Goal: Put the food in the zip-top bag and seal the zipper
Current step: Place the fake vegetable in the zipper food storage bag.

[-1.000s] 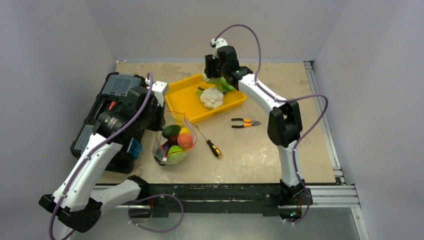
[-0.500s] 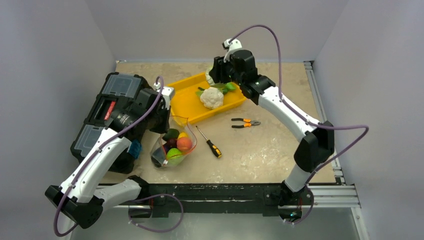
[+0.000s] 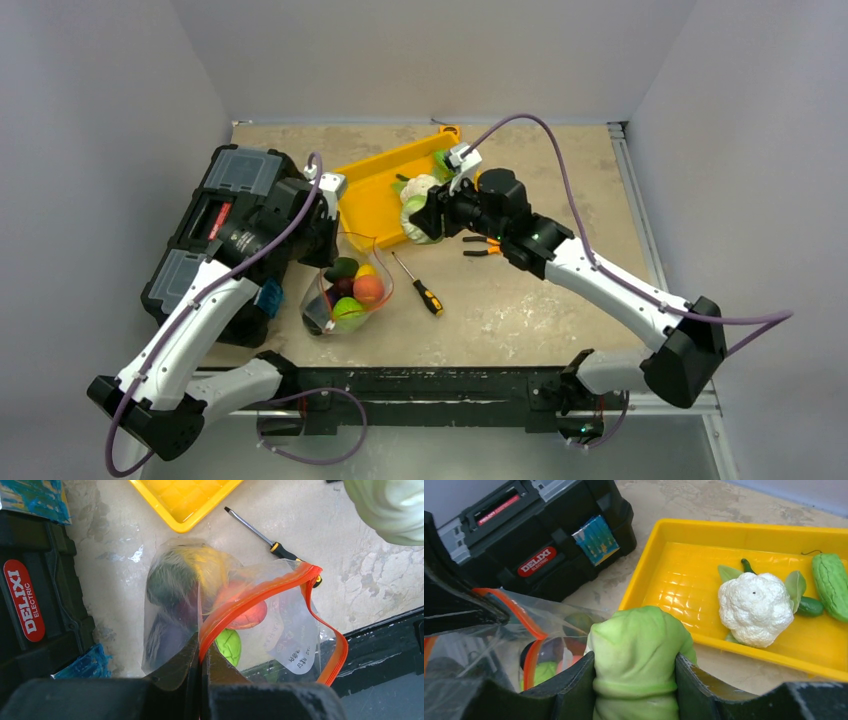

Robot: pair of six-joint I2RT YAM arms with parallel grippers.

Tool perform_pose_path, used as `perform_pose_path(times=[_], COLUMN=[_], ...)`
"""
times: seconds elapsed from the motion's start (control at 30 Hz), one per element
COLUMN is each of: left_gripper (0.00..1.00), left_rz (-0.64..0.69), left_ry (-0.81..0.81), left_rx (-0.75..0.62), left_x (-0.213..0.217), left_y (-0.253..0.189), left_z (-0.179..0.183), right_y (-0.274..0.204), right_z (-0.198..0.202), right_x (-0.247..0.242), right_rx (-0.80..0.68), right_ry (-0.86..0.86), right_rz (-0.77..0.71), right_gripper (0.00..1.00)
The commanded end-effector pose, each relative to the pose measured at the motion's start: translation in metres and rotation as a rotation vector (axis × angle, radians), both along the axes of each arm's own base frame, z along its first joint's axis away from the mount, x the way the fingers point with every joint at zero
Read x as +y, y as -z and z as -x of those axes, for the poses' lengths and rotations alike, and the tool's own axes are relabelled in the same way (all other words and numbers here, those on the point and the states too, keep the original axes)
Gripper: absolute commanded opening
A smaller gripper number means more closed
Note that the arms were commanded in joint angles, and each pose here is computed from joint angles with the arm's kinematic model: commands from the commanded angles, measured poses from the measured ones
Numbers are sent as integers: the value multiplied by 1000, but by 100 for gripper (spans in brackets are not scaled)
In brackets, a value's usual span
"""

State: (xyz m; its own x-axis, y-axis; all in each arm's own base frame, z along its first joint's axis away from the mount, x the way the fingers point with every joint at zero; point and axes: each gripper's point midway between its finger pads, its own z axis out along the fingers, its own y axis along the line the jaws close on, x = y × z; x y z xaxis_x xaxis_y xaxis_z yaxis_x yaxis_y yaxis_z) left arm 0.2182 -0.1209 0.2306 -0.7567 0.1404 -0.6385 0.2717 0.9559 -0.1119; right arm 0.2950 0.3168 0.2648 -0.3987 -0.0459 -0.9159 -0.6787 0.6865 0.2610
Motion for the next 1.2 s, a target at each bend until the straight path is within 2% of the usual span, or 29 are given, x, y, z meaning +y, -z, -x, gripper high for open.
perform_pose_path(times=[0.0, 0.17, 0.43, 0.57, 0.67, 0.83, 0.93, 1.17], left_gripper=[0, 0, 0, 0, 0, 0, 0, 0], left_rz=[56, 56, 49, 51, 55, 60, 70, 74], left_ry=[-4, 3, 3, 3, 0, -1, -1, -2], left_rx=[-54, -56, -59, -63, -66, -64, -63, -69], left_x=[-8, -9, -7, -6, -6, -5, -5, -6], left_y=[-13, -13, -14, -15, -17, -18, -18, -20], left_z=[-9, -11, -10, -9, -7, -4, -2, -3], right_y=[-40, -70, -117, -108, -87, -55, -41, -21], right_z=[12, 40, 110, 136, 137, 137, 131, 121], right_x=[6, 15, 54, 80, 99, 117, 119, 120], right_rx=[-51, -93, -272, -284, -260, -242, -239, -228], right_ry=[-57, -139, -351, -439, -446, -401, -344, -287], right_rz=[-137, -252, -365, -363, -331, -278, -263, -239], right_gripper=[0, 0, 0, 0, 0, 0, 7, 7])
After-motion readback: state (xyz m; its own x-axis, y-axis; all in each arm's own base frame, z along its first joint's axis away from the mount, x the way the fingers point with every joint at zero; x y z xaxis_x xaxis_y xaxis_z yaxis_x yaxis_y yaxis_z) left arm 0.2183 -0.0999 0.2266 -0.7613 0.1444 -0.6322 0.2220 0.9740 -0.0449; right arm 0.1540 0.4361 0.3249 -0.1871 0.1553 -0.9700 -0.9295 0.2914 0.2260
